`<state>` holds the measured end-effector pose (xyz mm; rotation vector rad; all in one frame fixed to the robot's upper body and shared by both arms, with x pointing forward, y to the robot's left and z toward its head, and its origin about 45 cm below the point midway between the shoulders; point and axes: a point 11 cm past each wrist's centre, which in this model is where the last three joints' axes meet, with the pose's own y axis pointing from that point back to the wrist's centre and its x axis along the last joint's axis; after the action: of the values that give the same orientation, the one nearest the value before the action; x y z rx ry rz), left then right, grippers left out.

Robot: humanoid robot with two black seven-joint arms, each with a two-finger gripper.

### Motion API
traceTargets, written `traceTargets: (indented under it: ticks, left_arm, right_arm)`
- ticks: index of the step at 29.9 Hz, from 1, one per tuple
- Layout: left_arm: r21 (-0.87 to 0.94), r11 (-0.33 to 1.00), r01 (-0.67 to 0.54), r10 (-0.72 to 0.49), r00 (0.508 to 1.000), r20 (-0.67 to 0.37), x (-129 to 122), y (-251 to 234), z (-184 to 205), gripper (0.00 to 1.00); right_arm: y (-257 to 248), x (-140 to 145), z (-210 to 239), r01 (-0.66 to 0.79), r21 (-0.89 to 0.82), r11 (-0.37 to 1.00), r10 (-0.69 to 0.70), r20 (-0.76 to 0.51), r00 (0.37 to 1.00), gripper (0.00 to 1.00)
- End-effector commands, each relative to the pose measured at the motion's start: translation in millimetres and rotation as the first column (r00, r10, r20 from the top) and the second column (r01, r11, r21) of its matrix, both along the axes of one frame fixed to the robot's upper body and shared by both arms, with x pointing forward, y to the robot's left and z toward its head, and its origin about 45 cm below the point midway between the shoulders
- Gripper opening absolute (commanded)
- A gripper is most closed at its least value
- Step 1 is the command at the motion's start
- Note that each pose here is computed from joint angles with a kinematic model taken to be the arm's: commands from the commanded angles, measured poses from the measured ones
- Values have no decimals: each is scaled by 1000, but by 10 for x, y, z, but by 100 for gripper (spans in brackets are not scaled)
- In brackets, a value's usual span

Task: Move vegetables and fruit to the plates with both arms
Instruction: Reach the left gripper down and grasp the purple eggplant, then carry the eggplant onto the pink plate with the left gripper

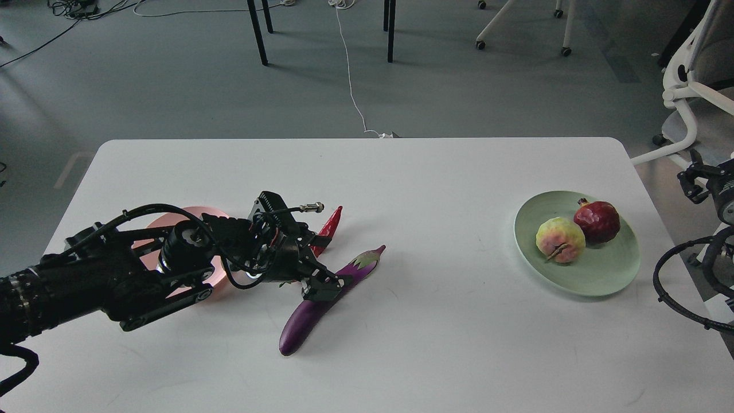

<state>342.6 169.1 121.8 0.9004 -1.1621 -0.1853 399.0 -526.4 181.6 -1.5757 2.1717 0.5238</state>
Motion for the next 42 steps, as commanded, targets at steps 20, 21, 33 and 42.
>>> traceTargets:
  ticks: [20,21,33,42]
  left_arm:
    - [40,999,11,-11,1000,-5,-115,-34,-4,45]
    - [49,999,-1,1,1000,-1,-101,27,-5,42]
    - [-21,999,-42,43,998,52,44,225,516,16]
    - [-3,949,-316,315,948,41,142,1324,968,18]
  right_arm:
    - [86,102,72,-9,19,1000,8,30,1000,99]
    - [87,106,79,-9,20,1000,8,32,999,99]
    - [87,111,87,-8,21,1000,8,35,999,99]
    - [119,183,173,-15,22,1000,14,55,998,99]
